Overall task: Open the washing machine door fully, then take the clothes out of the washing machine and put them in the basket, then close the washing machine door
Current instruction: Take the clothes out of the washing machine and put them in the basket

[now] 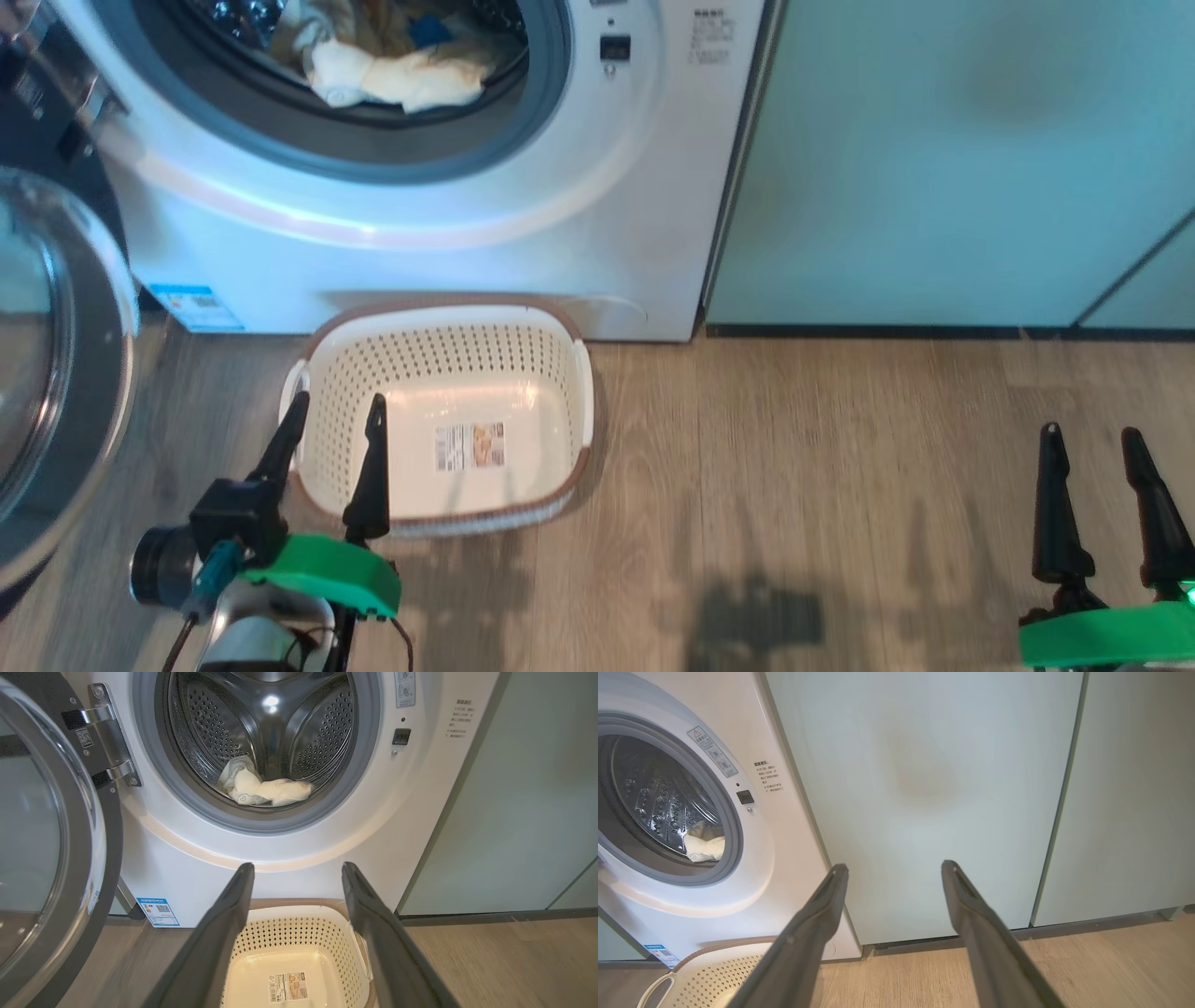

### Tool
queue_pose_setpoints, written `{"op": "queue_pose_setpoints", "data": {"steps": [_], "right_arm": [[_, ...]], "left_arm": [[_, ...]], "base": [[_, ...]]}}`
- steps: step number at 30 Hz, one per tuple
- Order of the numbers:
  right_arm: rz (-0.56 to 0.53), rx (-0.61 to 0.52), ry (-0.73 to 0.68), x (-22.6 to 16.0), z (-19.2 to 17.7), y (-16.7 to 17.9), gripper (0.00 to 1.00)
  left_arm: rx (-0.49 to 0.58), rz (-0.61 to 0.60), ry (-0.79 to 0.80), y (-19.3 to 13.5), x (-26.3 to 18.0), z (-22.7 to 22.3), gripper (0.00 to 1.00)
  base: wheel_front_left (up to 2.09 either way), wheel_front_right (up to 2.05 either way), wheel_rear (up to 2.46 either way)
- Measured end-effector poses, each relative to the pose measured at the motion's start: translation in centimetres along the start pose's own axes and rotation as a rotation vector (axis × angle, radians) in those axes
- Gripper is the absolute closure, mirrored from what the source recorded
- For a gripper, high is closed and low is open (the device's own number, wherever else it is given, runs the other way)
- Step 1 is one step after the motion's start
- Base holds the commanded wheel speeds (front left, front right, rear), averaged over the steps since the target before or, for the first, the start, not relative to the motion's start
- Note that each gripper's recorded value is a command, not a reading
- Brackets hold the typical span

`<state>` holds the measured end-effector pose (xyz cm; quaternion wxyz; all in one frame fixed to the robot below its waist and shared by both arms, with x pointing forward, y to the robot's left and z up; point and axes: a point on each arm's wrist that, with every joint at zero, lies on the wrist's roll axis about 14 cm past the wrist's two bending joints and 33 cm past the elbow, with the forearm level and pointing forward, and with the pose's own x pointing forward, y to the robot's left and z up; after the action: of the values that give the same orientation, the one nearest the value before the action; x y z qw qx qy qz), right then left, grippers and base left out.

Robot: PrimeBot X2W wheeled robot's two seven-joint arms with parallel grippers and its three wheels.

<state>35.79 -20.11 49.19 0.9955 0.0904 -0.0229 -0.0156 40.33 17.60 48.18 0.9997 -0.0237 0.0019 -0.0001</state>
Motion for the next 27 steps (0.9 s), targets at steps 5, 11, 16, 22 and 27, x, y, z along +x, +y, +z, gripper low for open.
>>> {"op": "queue_pose_setpoints", "data": {"steps": [5,11,16,22,27], "right_arm": [[0.002,0.0,0.001,0.16,-0.07,0.04,0.0],[0.006,0.005,-0.003,0.2,0.04,0.19,0.0],[0.006,0.007,-0.003,0.13,0.04,0.22,0.0],[0.008,0.008,-0.005,0.12,0.11,0.26,0.0],[0.008,0.008,-0.008,0.04,0.22,0.26,0.0]], "left_arm": [[0.005,-0.004,-0.011,-0.08,0.12,0.19,0.0],[0.008,0.0,-0.018,0.12,0.06,0.44,0.0],[0.011,0.009,-0.021,0.29,-0.05,0.57,0.0],[0.011,0.01,-0.023,0.32,-0.1,0.65,0.0],[0.003,0.01,-0.025,0.21,-0.16,0.75,0.0]], "base": [[1.74,-1.74,0.0],[1.11,-1.11,0.0],[0.38,-0.38,0.0],[0.0,0.0,0.0],[0.0,0.0,0.0]]}}
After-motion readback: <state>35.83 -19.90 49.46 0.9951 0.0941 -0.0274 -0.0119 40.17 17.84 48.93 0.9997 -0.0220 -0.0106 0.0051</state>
